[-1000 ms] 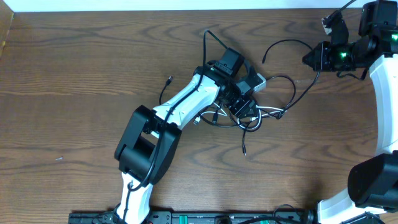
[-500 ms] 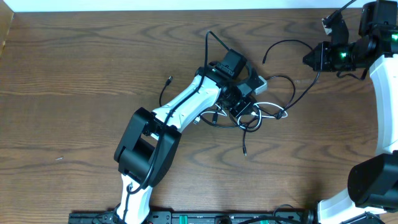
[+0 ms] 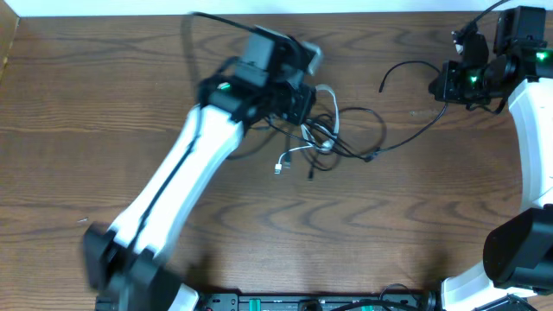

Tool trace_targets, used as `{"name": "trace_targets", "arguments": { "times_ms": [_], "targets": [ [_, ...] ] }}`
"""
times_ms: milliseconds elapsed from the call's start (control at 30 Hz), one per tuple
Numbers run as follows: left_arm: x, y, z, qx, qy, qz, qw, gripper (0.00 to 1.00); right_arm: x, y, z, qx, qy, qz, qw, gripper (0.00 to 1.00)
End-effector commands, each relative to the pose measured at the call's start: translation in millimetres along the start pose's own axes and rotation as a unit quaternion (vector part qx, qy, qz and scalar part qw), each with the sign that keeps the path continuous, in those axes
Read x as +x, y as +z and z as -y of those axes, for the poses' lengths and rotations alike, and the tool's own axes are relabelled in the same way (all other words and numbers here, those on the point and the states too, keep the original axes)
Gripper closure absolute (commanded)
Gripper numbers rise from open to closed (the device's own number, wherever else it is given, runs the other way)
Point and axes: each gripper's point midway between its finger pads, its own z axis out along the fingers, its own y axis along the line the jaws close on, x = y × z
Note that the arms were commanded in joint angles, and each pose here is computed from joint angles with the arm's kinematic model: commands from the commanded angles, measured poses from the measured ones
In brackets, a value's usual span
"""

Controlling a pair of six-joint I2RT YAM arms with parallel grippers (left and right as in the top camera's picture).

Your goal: Untangle cables

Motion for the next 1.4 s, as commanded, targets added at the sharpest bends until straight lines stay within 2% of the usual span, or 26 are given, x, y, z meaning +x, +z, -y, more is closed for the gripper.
{"name": "trace_targets", "arguments": {
  "times_ms": [0,233,367,467,533,567,667,800,1100,1367],
  "targets": [
    [-41,-67,18,-0.003,-0.003,0.099,0.995,0.92,8,13,17,0.038,0.036,-0.005,0.999,0.99],
    [-77,-142,41,0.006,0.006,0.22,0.975,0.93,27,44,31,0.041,0.054,-0.013,0.998,0.99],
    [-98,-181,53,0.015,0.016,0.291,0.957,0.93,41,59,45,0.061,0.072,-0.02,0.995,0.95],
    [-112,-208,60,0.018,0.028,0.34,0.94,0.93,51,69,51,0.068,0.075,-0.024,0.995,0.89],
    [-117,-220,61,0.02,0.029,0.36,0.932,0.93,56,73,53,0.068,0.075,-0.026,0.994,0.76],
    [-120,-227,62,0.021,0.027,0.371,0.928,0.93,57,74,53,0.068,0.076,-0.027,0.994,0.55],
    [-123,-233,63,0.023,0.024,0.382,0.924,0.93,57,75,50,0.057,0.062,-0.028,0.996,0.18],
    [-123,-234,63,0.026,0.019,0.384,0.923,0.93,42,65,19,-0.019,0.006,-0.013,1.0,0.02],
    [-141,-256,73,0.059,-0.006,0.432,0.9,0.93,-10,-3,-47,-0.105,-0.077,0.05,0.99,0.01],
    [-162,-292,87,0.096,-0.012,0.503,0.859,0.93,15,15,-111,-0.164,-0.139,0.008,0.977,0.03]
  ]
}}
